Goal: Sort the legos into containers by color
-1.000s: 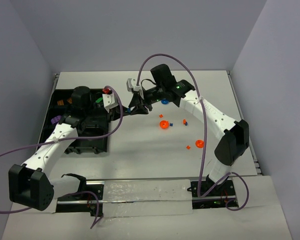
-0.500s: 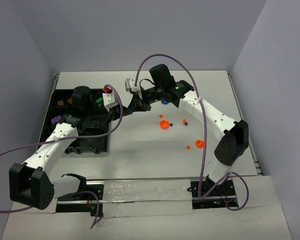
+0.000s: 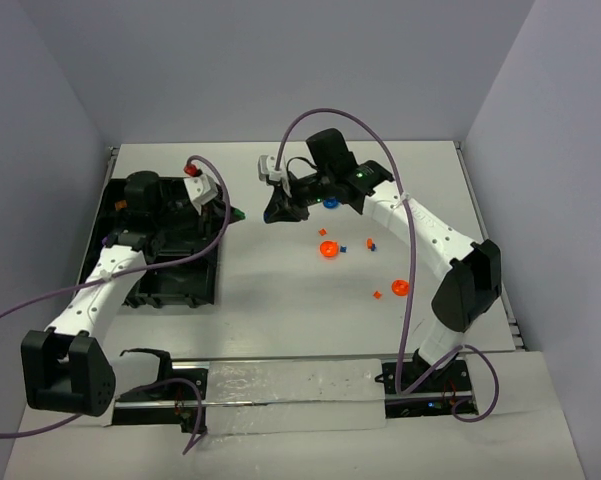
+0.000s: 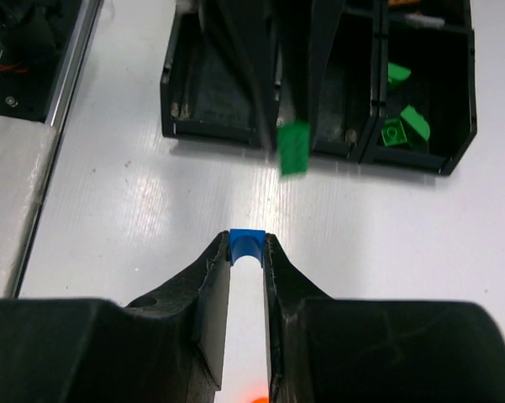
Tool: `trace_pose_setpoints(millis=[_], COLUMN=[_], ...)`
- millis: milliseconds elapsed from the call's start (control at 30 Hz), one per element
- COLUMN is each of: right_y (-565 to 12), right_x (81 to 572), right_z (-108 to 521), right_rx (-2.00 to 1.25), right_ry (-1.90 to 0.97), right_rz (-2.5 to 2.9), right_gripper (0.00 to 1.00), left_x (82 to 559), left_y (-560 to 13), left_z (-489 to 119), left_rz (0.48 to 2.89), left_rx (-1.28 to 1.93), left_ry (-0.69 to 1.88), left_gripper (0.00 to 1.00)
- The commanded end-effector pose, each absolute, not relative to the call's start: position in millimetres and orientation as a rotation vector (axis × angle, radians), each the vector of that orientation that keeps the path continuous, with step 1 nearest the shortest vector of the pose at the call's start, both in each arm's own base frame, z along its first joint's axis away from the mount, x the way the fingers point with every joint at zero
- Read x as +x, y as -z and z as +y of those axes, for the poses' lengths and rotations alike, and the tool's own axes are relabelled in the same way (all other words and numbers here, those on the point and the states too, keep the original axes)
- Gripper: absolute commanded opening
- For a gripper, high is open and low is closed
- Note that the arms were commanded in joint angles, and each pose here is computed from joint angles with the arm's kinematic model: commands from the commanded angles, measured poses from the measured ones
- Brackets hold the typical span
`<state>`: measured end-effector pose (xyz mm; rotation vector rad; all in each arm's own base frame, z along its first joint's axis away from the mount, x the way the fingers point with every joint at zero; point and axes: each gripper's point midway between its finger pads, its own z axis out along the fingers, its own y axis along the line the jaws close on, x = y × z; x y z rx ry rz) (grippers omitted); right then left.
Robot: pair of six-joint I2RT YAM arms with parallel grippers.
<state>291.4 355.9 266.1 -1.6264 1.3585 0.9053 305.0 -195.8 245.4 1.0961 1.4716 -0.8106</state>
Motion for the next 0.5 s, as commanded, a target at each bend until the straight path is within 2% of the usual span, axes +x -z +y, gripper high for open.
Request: trace_pose_setpoints(millis=[0,100,233,467], right_y=[-284.3,-277.9,-269.6,-265.2], right_x=[299.3,311.6,325.7,350.1], right_z=[333.3,321.1,310.0,298.1], right_rx=[-1.568,-1.524,-1.439,-1.305], right_ry=[-0.84,-0.818,-0.822,-0.843], right_rz=[1.362,1.427,1.529,1.628], right_gripper=[0.0,0.0,0.0,0.0], left_x=[325.2,365.6,429.5,473.7], left_y=[-249.1,-252.2,-228.4,-204.7], left_z=[-163.8,-131.4,-70.9,-38.0], left_rz=[1.521,1.638,1.9,1.986], left_rx=[1.022,0.873,0.599,0.484], left_ry=[0.702,0.509,0.197,0.033], left_gripper=[0.0,0.0,0.0,0.04])
